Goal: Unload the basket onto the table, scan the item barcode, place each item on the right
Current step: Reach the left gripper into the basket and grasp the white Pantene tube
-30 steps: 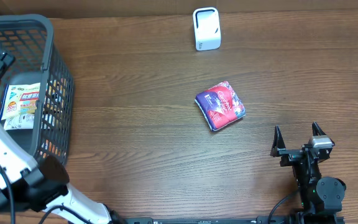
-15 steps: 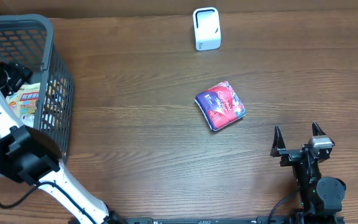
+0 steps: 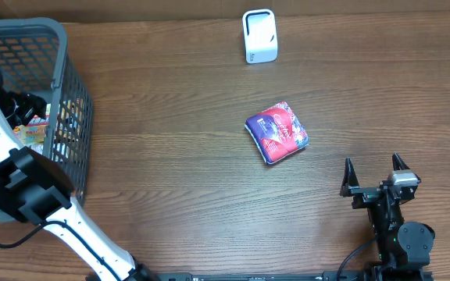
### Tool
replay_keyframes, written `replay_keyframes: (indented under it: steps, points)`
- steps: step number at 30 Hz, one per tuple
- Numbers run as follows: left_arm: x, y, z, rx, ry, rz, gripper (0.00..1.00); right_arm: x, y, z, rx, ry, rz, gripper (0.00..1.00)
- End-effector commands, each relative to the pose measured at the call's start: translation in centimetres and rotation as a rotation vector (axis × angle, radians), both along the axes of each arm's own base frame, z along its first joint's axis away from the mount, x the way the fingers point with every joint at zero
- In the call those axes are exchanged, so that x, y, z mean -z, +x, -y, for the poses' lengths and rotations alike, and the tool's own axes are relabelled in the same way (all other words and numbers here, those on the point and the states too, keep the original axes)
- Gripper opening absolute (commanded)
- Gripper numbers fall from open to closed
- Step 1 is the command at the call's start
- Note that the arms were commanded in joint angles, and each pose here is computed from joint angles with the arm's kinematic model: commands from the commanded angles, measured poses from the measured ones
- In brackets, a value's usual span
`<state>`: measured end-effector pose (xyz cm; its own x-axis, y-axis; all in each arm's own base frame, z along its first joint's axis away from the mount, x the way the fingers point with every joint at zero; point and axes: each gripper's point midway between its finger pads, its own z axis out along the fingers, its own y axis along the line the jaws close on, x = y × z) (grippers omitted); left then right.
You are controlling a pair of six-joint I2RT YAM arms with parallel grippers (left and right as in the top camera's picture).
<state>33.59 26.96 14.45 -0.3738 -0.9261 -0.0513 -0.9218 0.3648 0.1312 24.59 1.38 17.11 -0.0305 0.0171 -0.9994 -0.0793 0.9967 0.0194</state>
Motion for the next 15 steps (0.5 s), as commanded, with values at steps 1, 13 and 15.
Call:
replay_keyframes:
  steps: [1,13,15]
  points:
    - [0.6,-0.9,-0.7,-0.029,0.011,-0.038,1.0,0.1,0.0,0.3,0.016,-0.004,0.007,1.0]
    - [4.4,-1.7,-0.4,-0.01,-0.021,-0.105,1.0,0.1,0.0,0.3,0.016,-0.004,0.007,1.0]
    - [5.1,-1.7,-0.4,-0.002,-0.024,-0.108,1.0,0.1,0.0,0.3,0.016,-0.004,0.007,1.0]
